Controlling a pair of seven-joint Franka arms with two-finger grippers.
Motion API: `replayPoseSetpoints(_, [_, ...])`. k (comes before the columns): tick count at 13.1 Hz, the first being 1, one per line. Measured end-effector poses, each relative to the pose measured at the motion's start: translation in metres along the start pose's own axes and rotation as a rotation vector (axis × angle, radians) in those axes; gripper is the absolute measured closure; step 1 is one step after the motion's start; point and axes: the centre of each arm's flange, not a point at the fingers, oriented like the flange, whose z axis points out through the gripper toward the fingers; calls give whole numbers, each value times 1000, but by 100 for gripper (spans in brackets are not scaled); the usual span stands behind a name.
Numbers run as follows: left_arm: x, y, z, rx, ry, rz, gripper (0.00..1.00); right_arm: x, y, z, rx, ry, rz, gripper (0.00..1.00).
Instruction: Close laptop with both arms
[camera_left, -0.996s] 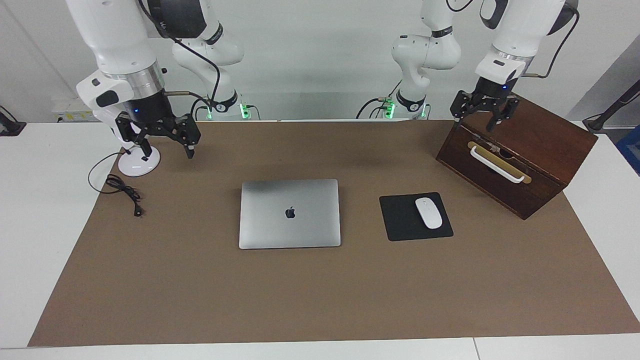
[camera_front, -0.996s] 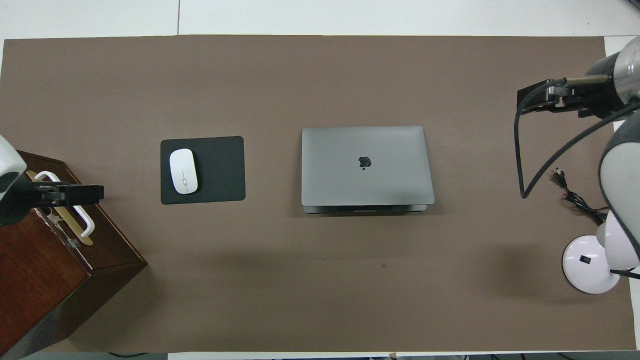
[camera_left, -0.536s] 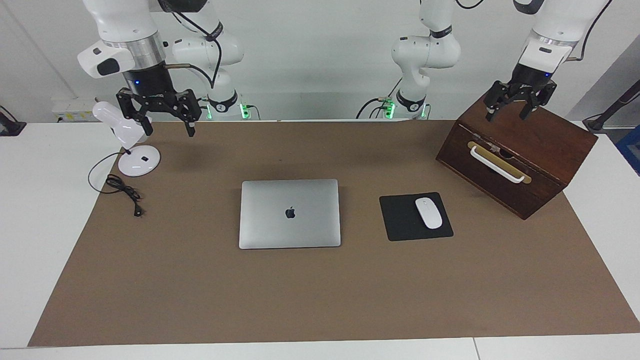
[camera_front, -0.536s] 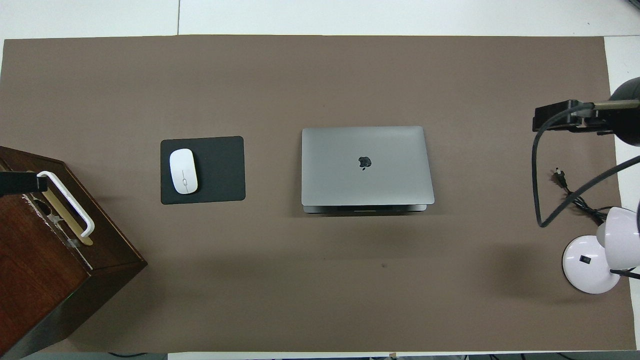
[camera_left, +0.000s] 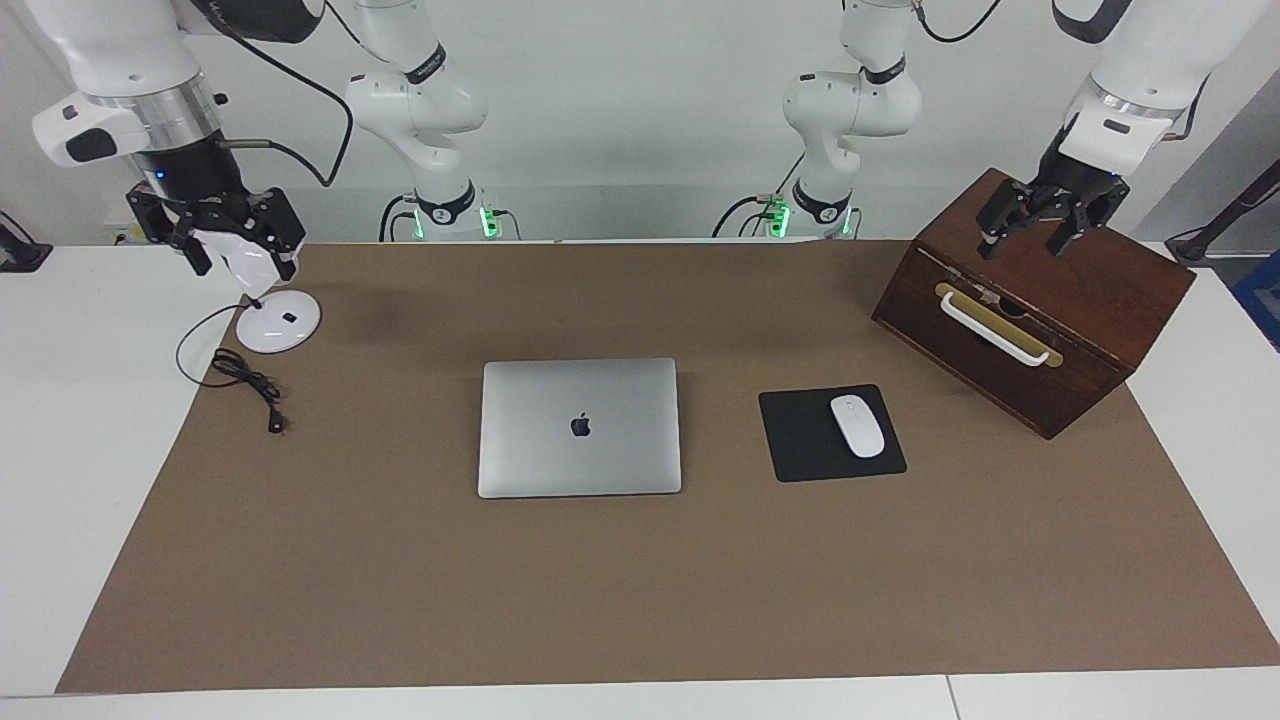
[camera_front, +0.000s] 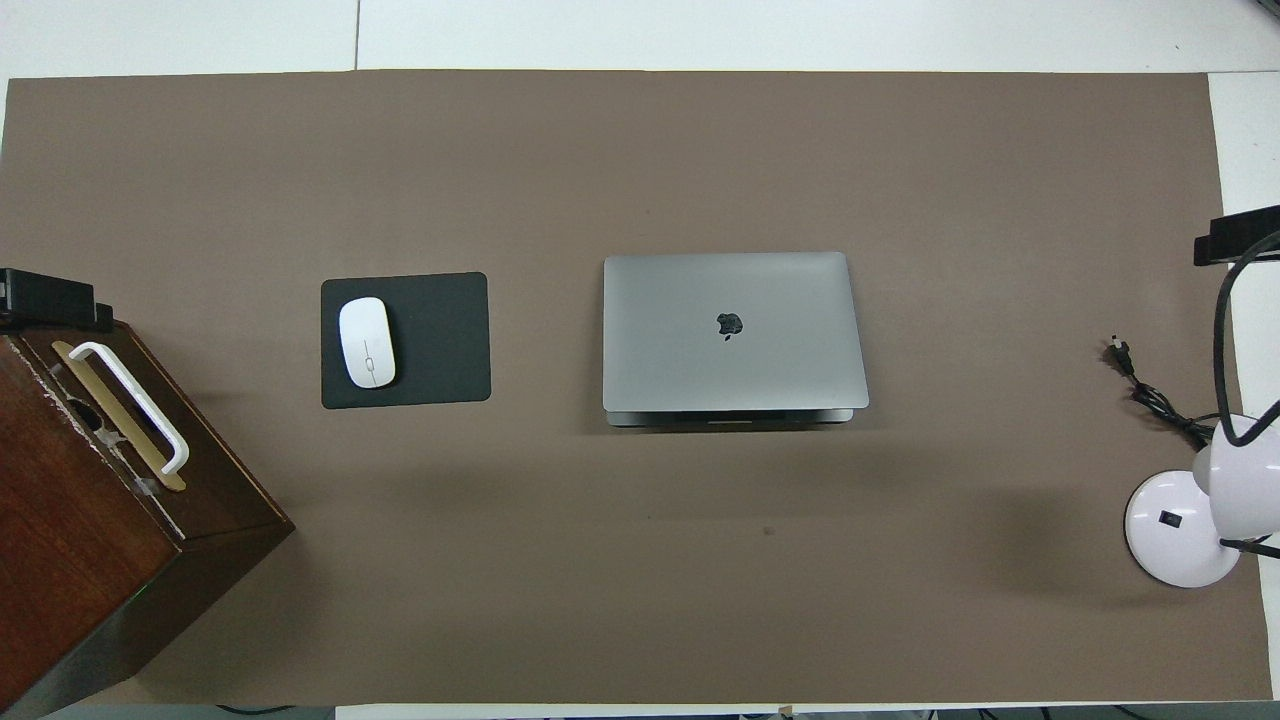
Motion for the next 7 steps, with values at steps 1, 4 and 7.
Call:
replayPoseSetpoints(1, [2, -1, 5, 2, -13, -2, 0, 0, -4, -1, 1, 1, -28, 0])
replayPoseSetpoints(4, [-1, 0, 10, 5, -54, -2, 0, -1, -9, -2, 2, 4, -142, 0])
replayPoseSetpoints(7, [-3, -1, 8, 14, -67, -1, 0, -1, -9, -2, 2, 4, -103, 0])
